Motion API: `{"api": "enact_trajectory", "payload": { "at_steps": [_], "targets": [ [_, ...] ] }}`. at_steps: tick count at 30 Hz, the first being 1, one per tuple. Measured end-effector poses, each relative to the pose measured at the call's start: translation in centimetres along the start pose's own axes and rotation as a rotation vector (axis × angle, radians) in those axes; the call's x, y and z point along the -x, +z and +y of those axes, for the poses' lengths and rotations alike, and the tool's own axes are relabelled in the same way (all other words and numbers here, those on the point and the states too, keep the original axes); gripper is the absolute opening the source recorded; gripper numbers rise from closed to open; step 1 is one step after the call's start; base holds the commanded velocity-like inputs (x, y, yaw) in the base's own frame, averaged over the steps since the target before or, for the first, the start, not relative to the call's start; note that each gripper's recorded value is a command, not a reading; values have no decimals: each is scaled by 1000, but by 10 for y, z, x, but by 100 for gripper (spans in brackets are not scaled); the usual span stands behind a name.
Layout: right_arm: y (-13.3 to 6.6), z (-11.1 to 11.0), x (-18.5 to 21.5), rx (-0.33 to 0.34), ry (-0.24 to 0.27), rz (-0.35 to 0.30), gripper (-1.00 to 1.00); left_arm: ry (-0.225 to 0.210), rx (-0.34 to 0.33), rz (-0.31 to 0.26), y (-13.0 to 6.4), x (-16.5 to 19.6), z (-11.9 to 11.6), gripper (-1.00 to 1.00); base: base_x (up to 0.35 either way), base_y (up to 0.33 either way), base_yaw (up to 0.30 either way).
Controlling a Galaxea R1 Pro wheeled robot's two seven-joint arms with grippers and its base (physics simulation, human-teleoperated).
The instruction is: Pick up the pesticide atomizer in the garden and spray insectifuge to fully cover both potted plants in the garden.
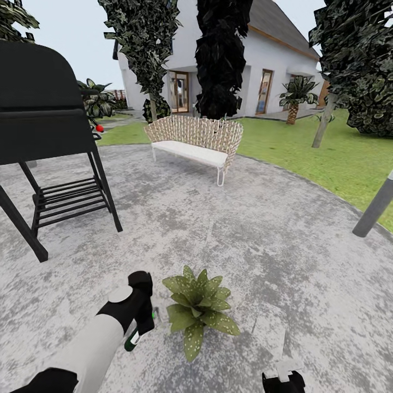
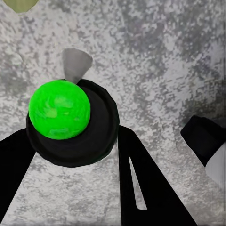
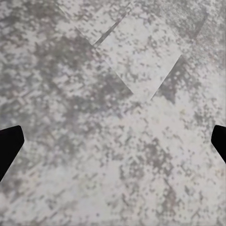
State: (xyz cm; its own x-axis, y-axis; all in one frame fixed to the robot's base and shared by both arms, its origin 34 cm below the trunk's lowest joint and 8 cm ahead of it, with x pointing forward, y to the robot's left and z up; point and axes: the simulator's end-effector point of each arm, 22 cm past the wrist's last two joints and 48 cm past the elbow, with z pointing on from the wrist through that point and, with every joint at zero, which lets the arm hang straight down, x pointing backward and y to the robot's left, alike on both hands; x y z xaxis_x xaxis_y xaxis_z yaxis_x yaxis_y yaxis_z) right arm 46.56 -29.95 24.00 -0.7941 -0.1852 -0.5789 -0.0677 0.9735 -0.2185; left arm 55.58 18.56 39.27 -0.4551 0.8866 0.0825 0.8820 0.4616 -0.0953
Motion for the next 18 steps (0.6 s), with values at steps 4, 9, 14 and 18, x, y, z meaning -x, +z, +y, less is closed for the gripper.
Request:
{"api": "enact_trajectory", "payload": {
  "at_steps": [4, 9, 14, 18],
  "targets": [
    [0, 0, 0, 0, 0, 0, 100, 7, 17, -25, -11, 14, 3, -100, 0, 0, 0],
    [0, 0, 0, 0, 0, 0, 100, 25, 23, -54, -21, 35, 0, -100, 0, 0, 0],
    [0, 1, 0, 1, -1, 0, 100, 24, 19, -45, -17, 31, -2, -100, 0, 3, 0],
    [0, 1, 0, 2, 0, 0, 100, 25, 17, -43, -15, 30, -3, -100, -105, 129, -170]
  ]
}}
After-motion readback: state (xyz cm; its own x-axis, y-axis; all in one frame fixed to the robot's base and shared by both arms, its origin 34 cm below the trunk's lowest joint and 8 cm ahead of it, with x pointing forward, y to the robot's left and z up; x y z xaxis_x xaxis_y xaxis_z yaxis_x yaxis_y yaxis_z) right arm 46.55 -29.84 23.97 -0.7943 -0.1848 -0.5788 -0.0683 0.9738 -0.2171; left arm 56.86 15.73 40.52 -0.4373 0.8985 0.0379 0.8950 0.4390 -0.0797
